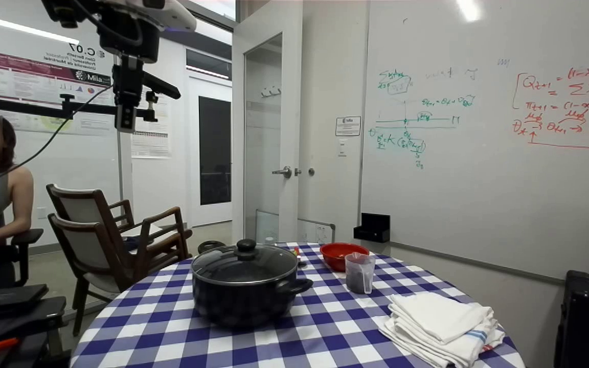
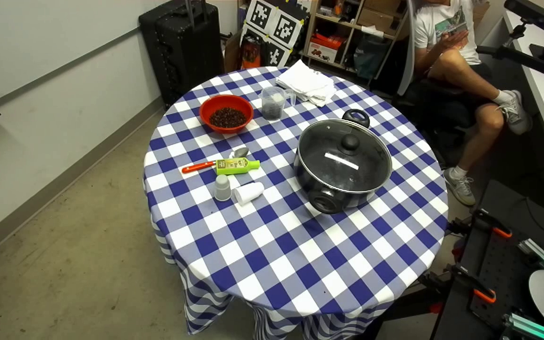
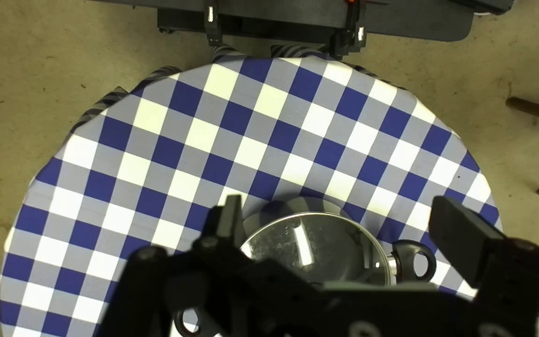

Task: Remove the lid from the pot and put it on the table

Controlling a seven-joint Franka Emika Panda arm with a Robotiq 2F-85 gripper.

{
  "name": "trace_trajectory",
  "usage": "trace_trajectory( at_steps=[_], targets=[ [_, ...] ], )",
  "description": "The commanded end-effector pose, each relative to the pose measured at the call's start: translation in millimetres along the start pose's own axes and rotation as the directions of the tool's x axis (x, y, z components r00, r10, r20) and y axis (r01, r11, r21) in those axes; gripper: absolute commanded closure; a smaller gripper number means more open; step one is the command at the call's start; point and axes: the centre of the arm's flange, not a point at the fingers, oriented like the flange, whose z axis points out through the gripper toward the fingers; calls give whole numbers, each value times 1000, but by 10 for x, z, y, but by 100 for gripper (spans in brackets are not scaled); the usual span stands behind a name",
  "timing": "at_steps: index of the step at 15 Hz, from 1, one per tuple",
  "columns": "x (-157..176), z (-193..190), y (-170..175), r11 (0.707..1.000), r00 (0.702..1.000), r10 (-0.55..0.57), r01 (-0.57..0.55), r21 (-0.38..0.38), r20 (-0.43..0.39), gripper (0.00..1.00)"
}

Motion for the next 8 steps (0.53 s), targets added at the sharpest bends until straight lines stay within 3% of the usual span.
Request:
trace_trajectory(
  at_steps=[1, 6, 8],
  targets=[
    [70, 50, 84, 1000, 1000, -11, 11, 12, 18, 0],
    [435, 369, 396, 994, 990, -104, 99, 48, 92, 0],
    [734, 564, 572, 996, 988, -94, 95, -1, 126, 0]
  ],
)
